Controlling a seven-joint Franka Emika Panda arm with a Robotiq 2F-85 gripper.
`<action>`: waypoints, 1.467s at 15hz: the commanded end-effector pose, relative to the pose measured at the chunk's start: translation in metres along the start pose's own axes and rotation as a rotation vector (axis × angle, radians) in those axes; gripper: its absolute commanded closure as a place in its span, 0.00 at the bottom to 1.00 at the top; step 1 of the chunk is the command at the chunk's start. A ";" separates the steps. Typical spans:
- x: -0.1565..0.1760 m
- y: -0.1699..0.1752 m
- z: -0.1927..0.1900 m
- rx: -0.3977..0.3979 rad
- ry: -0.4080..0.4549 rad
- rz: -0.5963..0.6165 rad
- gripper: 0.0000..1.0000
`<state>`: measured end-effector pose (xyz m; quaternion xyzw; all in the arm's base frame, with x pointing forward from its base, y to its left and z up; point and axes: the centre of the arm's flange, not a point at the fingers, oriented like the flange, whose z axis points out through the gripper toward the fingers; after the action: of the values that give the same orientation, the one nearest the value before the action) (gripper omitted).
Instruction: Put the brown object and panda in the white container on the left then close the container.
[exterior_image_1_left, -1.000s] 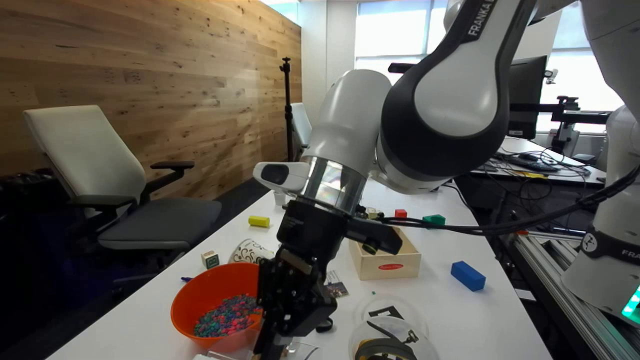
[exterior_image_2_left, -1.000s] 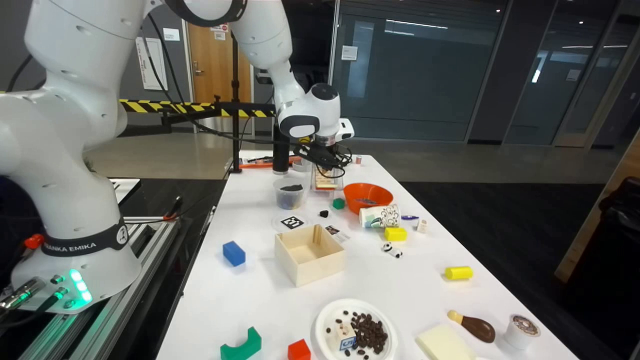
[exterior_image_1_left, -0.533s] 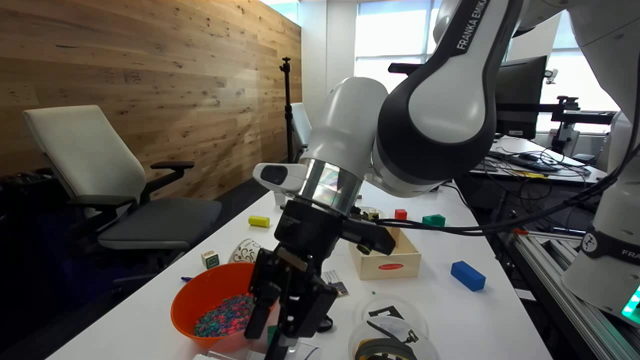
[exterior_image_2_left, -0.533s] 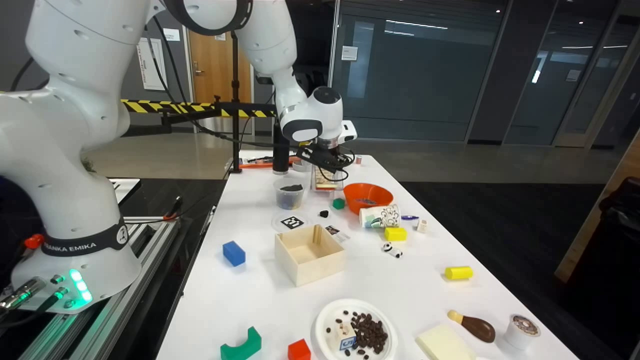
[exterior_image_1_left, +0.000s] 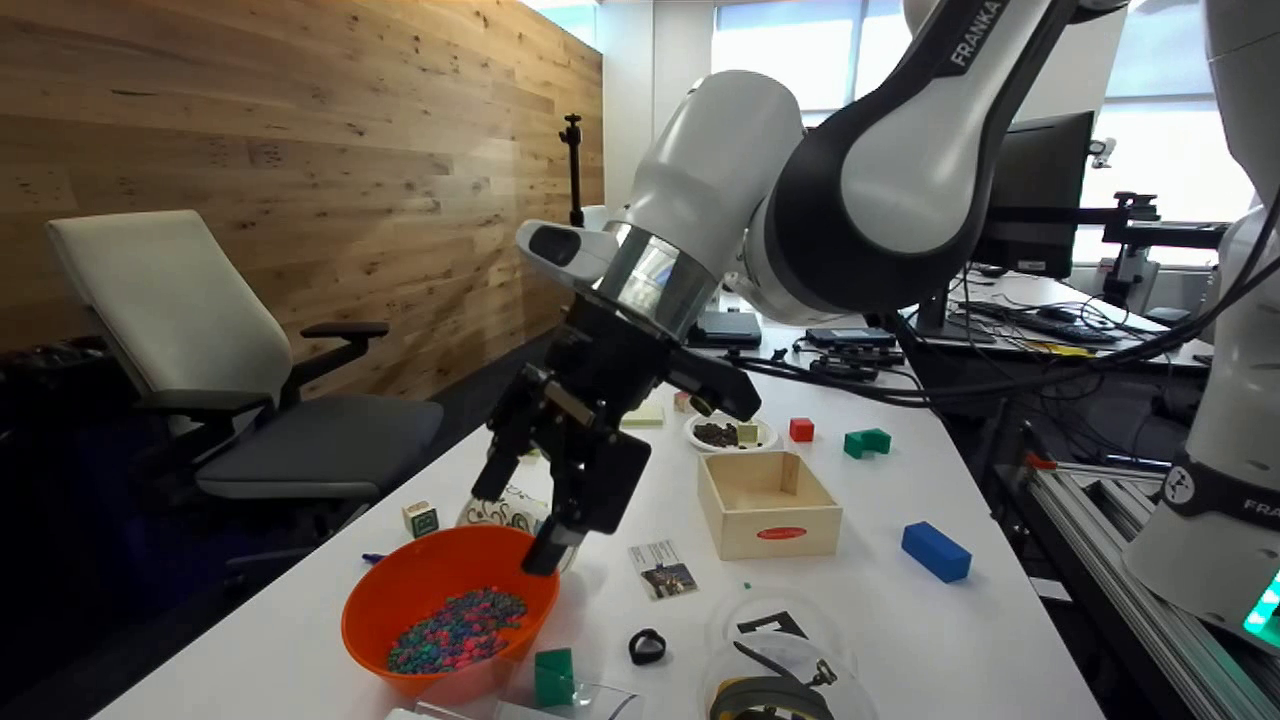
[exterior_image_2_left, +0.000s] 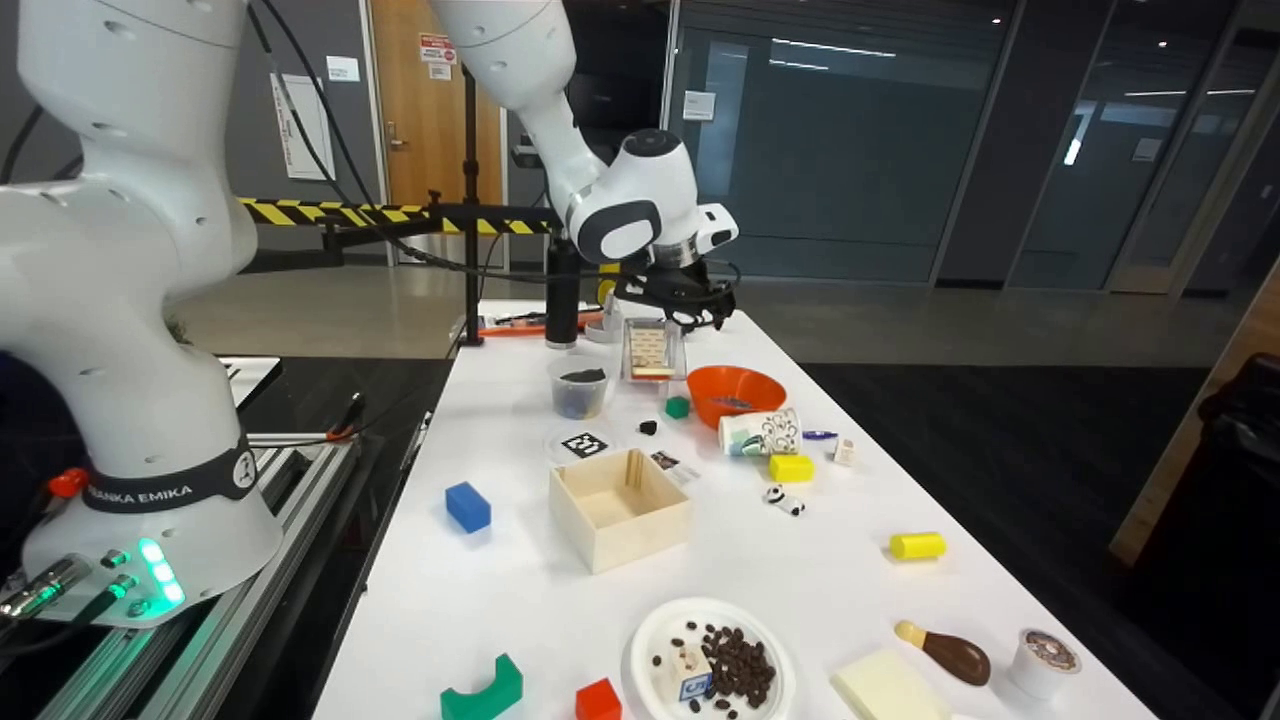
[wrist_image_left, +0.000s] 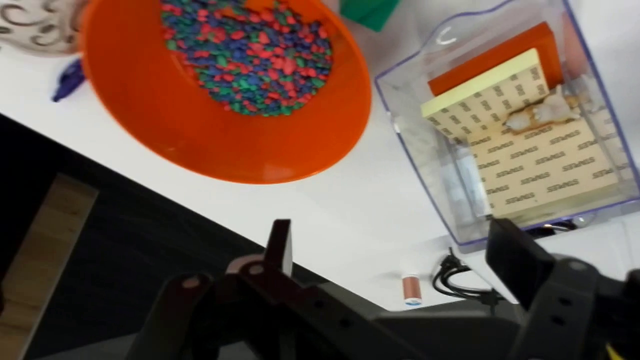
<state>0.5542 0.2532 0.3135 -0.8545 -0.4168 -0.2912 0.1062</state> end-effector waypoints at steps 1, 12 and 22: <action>-0.006 0.009 -0.024 -0.175 -0.066 0.049 0.00; -0.055 0.082 -0.039 -0.383 -0.243 0.517 0.00; -0.084 0.118 -0.016 -0.319 -0.282 0.913 0.00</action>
<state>0.5804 0.1291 0.2856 -0.9855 -0.0153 -0.1691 0.0022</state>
